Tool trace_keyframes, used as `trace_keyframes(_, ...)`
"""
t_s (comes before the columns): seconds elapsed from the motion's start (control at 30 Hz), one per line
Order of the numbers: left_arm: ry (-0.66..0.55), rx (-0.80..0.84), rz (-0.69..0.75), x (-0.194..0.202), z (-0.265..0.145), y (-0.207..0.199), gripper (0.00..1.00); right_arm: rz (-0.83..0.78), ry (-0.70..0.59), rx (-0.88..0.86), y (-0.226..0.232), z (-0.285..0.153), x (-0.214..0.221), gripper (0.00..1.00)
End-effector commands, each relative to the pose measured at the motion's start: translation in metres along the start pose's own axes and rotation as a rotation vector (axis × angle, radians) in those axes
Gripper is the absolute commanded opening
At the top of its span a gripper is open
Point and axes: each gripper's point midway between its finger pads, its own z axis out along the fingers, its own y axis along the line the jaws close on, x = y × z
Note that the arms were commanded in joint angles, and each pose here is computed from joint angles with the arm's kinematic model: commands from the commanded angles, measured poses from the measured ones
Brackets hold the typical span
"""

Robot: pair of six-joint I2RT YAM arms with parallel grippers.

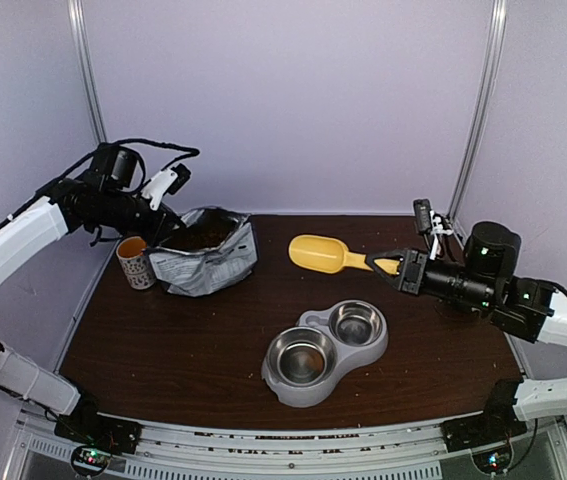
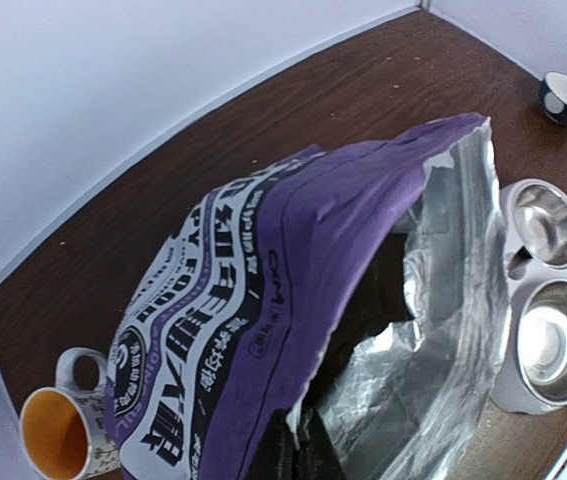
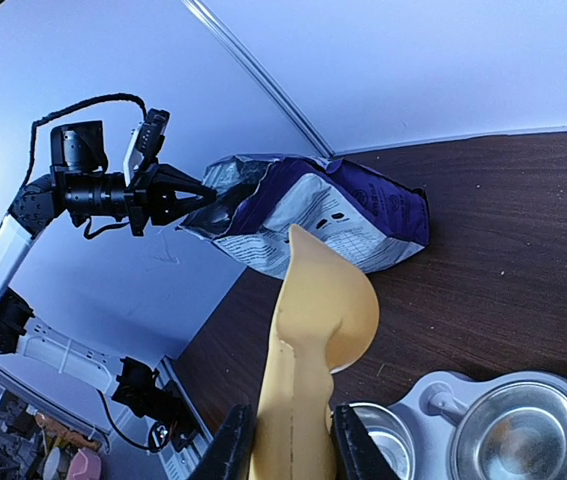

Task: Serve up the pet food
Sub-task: Adjust the pet food bag at the center of the board.

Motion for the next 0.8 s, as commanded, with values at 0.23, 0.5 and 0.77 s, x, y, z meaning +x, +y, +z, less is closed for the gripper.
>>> trace_keyframes(0.23,-0.215,0.363,0.083,0.005,-0.018,-0.089,0.00,-0.262,0.058,-0.132,0.083,0.005,-0.014,0.00)
trace_keyframes(0.5,-0.238,0.400,0.054,0.019,-0.012,-0.099,0.00,-0.419,0.143,0.007,0.094,0.049,0.010,0.00)
trace_keyframes(0.77,-0.259,0.445,0.052,0.017,-0.017,-0.106,0.00,-0.525,0.143,0.130,0.095,0.088,0.012,0.00)
